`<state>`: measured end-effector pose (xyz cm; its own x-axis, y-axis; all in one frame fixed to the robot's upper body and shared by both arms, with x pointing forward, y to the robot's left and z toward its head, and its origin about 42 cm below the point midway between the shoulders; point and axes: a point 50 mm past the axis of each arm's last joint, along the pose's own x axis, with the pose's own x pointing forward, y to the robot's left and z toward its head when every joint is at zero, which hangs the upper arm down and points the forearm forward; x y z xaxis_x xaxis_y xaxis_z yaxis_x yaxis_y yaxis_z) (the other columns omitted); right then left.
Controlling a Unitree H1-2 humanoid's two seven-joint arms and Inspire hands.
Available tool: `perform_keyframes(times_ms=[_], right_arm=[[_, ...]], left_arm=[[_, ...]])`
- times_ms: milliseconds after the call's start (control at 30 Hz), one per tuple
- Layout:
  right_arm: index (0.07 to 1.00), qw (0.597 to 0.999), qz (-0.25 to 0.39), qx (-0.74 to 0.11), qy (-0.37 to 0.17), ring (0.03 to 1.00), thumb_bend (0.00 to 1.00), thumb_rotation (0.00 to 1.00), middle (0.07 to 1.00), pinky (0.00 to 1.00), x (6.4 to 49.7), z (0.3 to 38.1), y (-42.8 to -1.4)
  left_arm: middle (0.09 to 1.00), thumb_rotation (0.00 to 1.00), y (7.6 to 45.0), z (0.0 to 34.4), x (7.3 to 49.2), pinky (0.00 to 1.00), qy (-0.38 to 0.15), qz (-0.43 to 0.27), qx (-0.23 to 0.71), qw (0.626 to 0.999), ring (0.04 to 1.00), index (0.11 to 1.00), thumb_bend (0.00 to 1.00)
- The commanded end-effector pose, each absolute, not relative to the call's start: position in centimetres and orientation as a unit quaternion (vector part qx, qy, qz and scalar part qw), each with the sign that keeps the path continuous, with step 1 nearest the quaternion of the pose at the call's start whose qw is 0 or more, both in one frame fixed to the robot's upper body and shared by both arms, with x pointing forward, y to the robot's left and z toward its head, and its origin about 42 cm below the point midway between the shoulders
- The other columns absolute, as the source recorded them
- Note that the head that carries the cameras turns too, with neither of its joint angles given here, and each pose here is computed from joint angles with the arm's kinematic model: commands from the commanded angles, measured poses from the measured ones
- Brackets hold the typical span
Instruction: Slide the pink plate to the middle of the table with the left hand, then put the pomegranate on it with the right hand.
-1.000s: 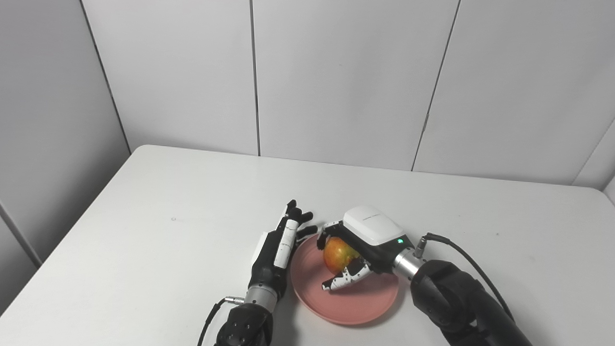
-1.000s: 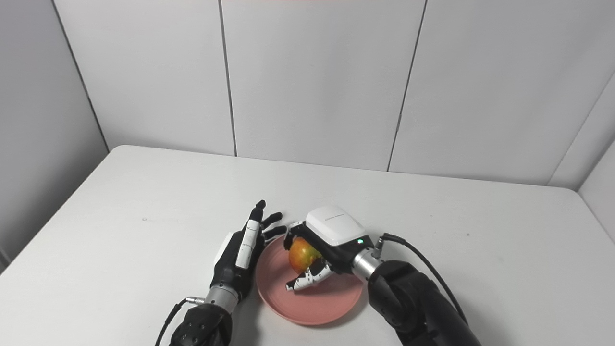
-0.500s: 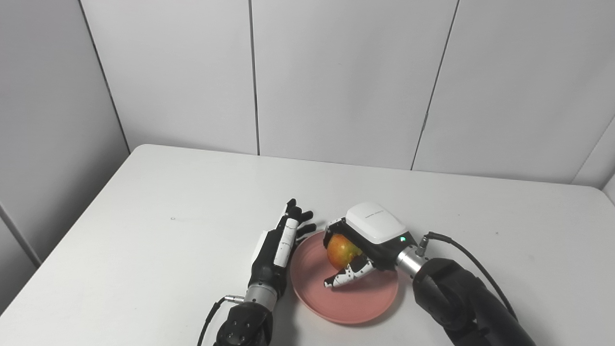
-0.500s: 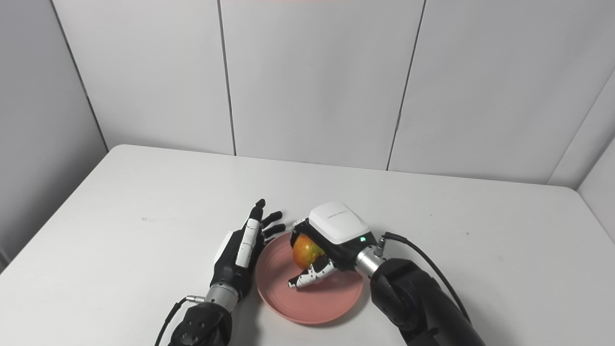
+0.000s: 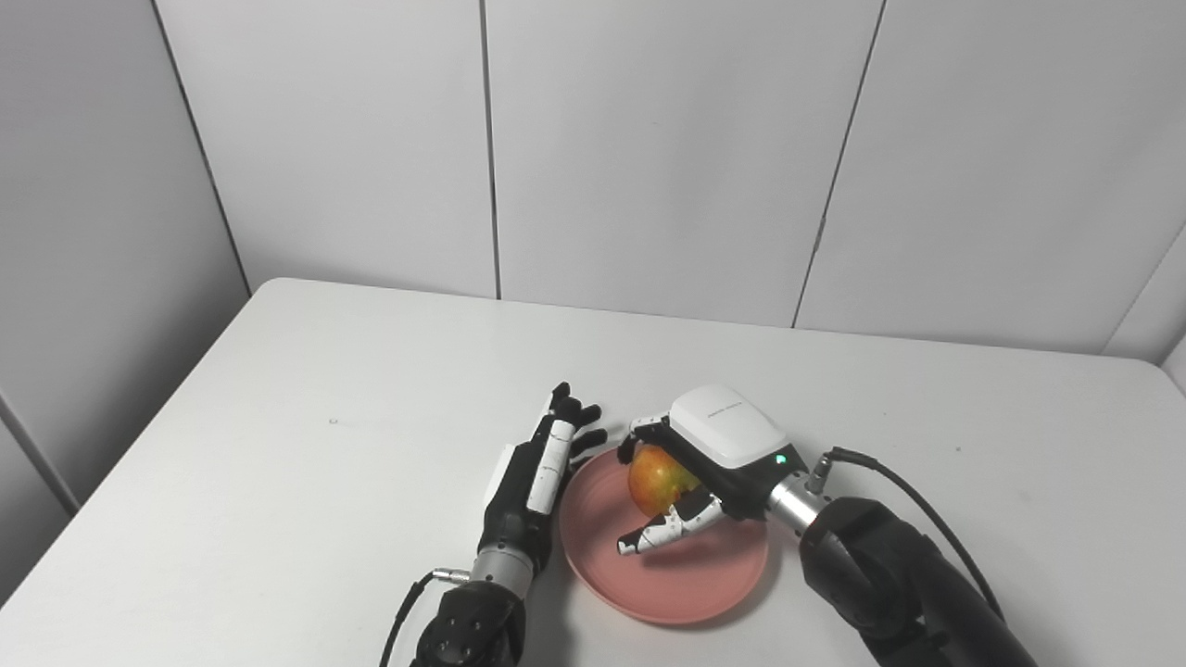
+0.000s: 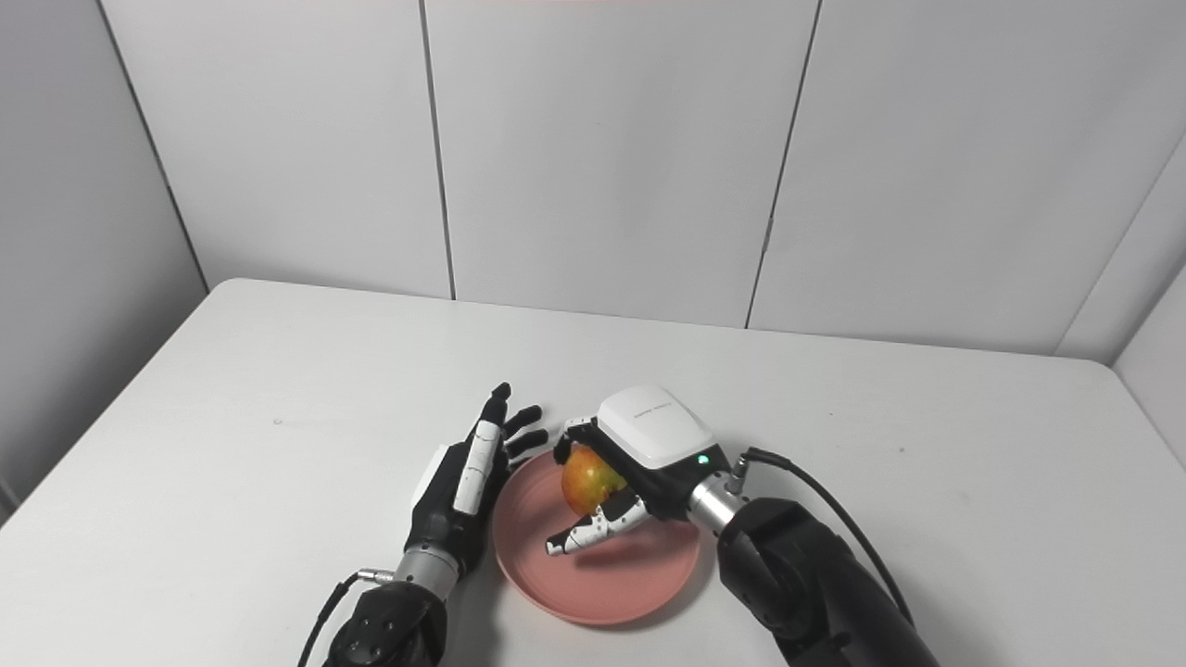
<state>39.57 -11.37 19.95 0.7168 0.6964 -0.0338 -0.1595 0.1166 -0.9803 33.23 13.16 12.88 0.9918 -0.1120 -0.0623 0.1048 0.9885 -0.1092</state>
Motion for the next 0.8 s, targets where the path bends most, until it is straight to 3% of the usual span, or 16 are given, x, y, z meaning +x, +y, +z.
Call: perform_keyframes(times_ms=[0, 167, 300, 600, 767], right_arm=[[0.623, 0.712, 0.279, -0.576, -0.288, 0.508, 0.83, 0.73, 0.568, 0.44, 39.7, 22.6, -11.4], [0.667, 0.712, 0.267, -0.568, -0.317, 0.605, 0.85, 0.81, 0.644, 0.54, 39.3, 23.0, -11.6], [0.678, 0.71, 0.26, -0.571, -0.319, 0.652, 0.85, 0.81, 0.688, 0.58, 39.3, 23.1, -11.7], [0.689, 0.717, 0.259, -0.566, -0.313, 0.667, 0.84, 0.79, 0.708, 0.6, 39.5, 22.8, -12.2], [0.69, 0.742, 0.236, -0.542, -0.315, 0.641, 0.83, 0.77, 0.703, 0.54, 39.8, 22.9, -12.9]], left_arm=[[0.891, 0.97, 12.5, 14.7, 34.3, 0.78, -0.007, -0.063, -0.057, 0.996, 0.838, 1.0, 0.95], [0.914, 0.98, 12.5, 14.6, 34.4, 0.81, -0.007, -0.065, -0.057, 0.996, 0.888, 1.0, 0.93], [0.91, 0.97, 12.5, 14.6, 34.3, 0.82, -0.008, -0.064, -0.062, 0.996, 0.884, 1.0, 0.92], [0.908, 0.97, 12.5, 14.7, 34.3, 0.79, -0.004, -0.063, -0.061, 0.996, 0.883, 1.0, 0.93], [0.9, 0.97, 12.5, 14.8, 34.3, 0.79, -0.002, -0.061, -0.055, 0.997, 0.847, 1.0, 0.96]])
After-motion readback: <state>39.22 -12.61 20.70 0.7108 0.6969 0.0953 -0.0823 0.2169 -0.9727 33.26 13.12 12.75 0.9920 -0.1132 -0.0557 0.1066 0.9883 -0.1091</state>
